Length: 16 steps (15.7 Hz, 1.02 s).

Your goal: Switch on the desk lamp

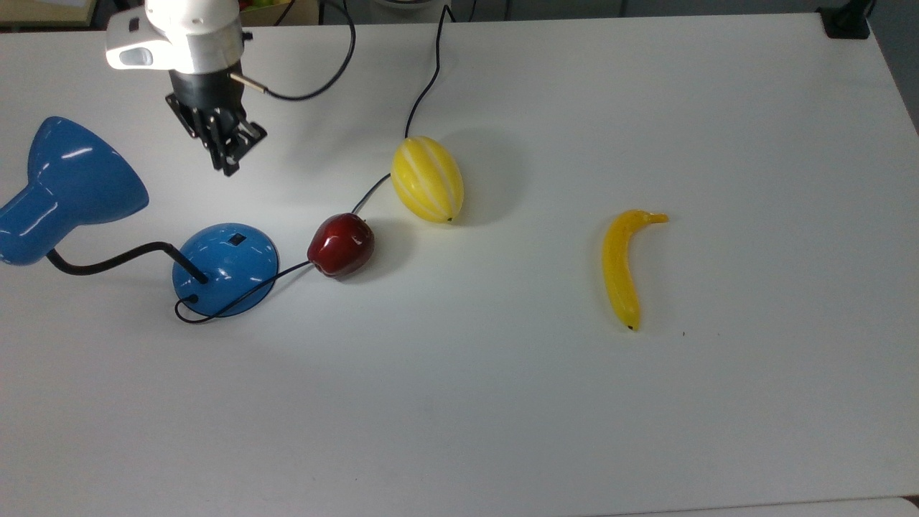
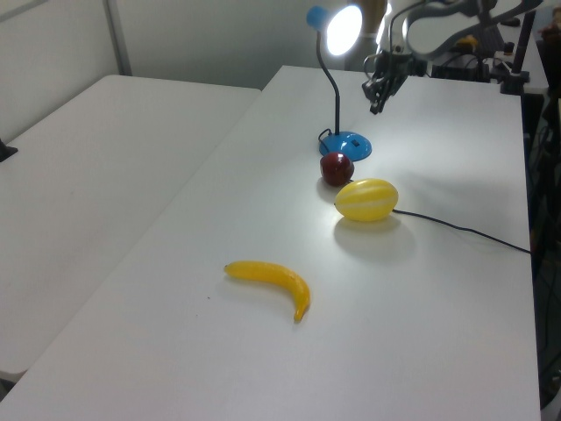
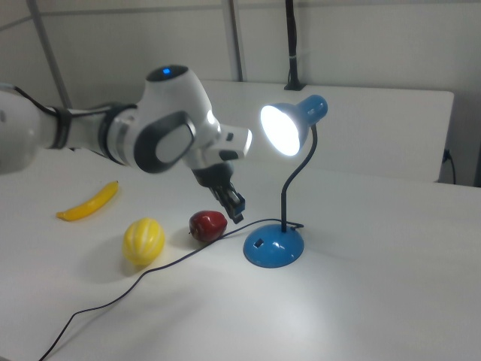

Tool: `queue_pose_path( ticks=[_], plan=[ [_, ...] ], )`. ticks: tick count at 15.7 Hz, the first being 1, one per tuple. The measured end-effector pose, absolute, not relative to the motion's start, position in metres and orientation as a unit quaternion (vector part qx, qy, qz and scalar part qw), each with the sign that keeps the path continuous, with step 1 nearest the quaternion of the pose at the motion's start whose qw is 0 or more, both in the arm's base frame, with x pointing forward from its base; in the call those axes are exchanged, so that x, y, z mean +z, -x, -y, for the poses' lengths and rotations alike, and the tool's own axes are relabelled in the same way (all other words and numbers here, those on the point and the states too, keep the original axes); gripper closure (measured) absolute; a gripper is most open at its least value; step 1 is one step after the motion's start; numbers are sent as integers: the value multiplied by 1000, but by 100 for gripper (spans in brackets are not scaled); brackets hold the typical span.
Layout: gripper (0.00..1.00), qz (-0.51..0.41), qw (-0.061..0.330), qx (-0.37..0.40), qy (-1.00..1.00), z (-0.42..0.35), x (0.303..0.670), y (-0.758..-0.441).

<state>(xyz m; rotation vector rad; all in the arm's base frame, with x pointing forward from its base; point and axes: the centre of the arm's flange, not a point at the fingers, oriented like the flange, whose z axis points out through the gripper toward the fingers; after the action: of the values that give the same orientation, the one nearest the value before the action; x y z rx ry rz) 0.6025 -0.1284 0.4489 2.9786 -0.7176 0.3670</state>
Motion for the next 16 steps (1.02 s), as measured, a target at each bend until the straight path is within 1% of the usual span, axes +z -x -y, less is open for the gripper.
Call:
queue_pose_path(
  ticks=[1,2,3,5,8,9,10,11,13,16],
  plan=[
    [74,227,27,112,-967,122,466,-595],
    [74,221,26,103,-969,114,479,-587],
    [70,214,25,94,-972,104,487,-581],
    [52,188,25,64,-980,80,499,-569],
    [21,109,29,-10,-994,48,522,-550],
    [11,85,29,-28,-996,44,529,-545],
    [3,64,24,-40,-997,45,535,-542],
    [0,51,15,-44,-998,48,540,-541],
    [0,42,4,-47,-998,57,545,-539],
    [0,35,2,-54,-998,64,544,-537]
  ],
)
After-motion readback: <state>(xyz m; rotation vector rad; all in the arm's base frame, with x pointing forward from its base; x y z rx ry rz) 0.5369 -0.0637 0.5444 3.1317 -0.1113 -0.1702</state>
